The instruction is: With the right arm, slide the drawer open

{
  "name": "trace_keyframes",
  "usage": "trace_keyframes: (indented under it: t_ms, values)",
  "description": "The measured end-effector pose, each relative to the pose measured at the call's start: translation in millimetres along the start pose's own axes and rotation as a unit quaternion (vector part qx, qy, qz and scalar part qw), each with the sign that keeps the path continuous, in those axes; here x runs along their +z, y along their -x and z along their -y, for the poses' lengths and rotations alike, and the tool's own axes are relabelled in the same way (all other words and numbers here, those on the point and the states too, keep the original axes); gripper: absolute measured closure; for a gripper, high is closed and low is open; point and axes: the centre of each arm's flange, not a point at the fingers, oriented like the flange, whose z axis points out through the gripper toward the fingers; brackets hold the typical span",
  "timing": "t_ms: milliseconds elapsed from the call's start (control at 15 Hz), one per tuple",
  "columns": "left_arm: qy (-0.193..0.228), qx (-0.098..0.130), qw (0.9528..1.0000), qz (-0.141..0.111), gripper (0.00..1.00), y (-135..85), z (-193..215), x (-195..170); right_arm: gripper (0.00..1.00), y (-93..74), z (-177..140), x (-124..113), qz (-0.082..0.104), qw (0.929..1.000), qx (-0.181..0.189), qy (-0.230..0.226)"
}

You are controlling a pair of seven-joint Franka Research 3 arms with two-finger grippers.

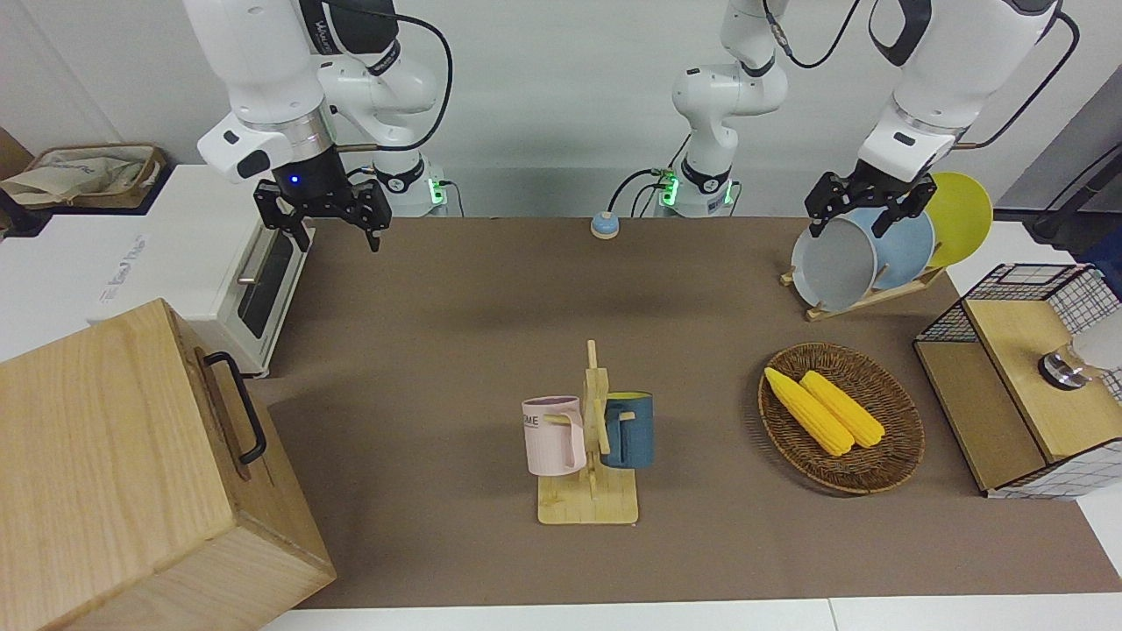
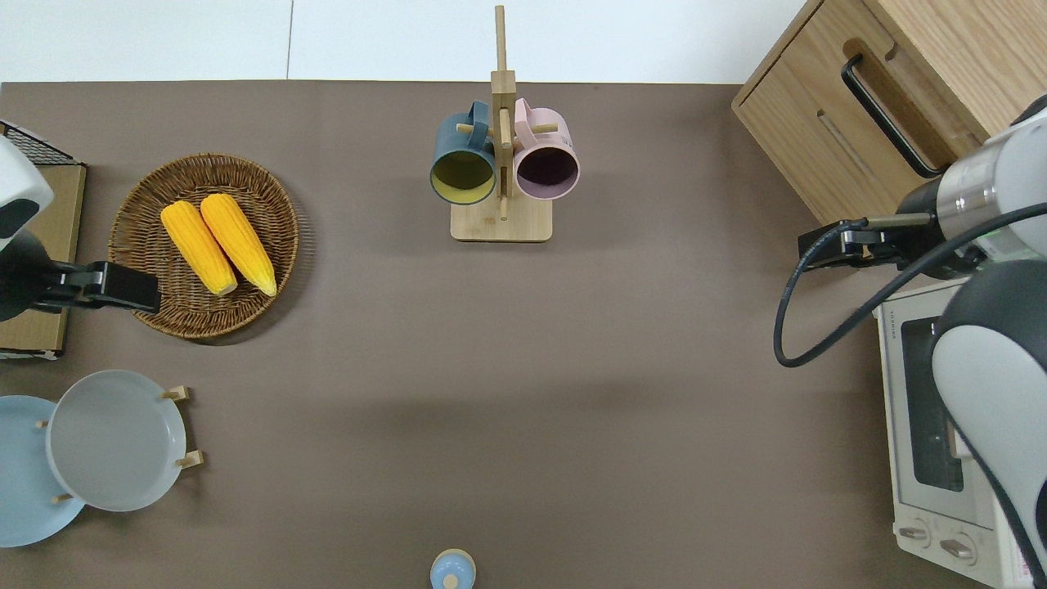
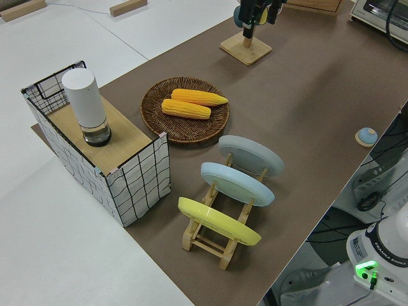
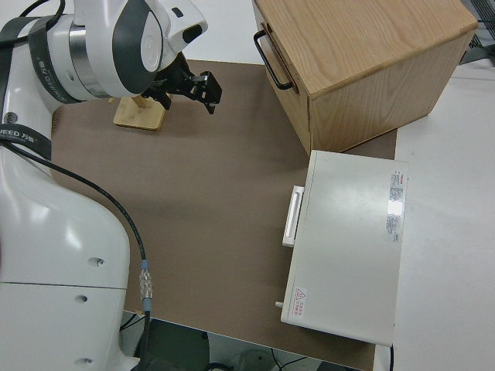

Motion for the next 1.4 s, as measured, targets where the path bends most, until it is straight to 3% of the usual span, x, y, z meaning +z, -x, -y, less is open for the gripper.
trace_keyframes:
  t_ms: [800,1133,1400]
  values:
    - [0.000,0.000,1.0000,0.000,0.00,0,0,0,0.01,-3.3,-2,6,0.005,1.0000,0.000,0.005]
    - [0.000,0.000,1.0000,0.000,0.00,0,0,0,0.01,-6.7,3,13,-0.002,0.9968,-0.019,0.078]
    - [0.000,0.000,1.0000,0.000,0.00,0,0,0,0.01,-6.4,36,19,-0.015,0.9836,-0.063,0.168]
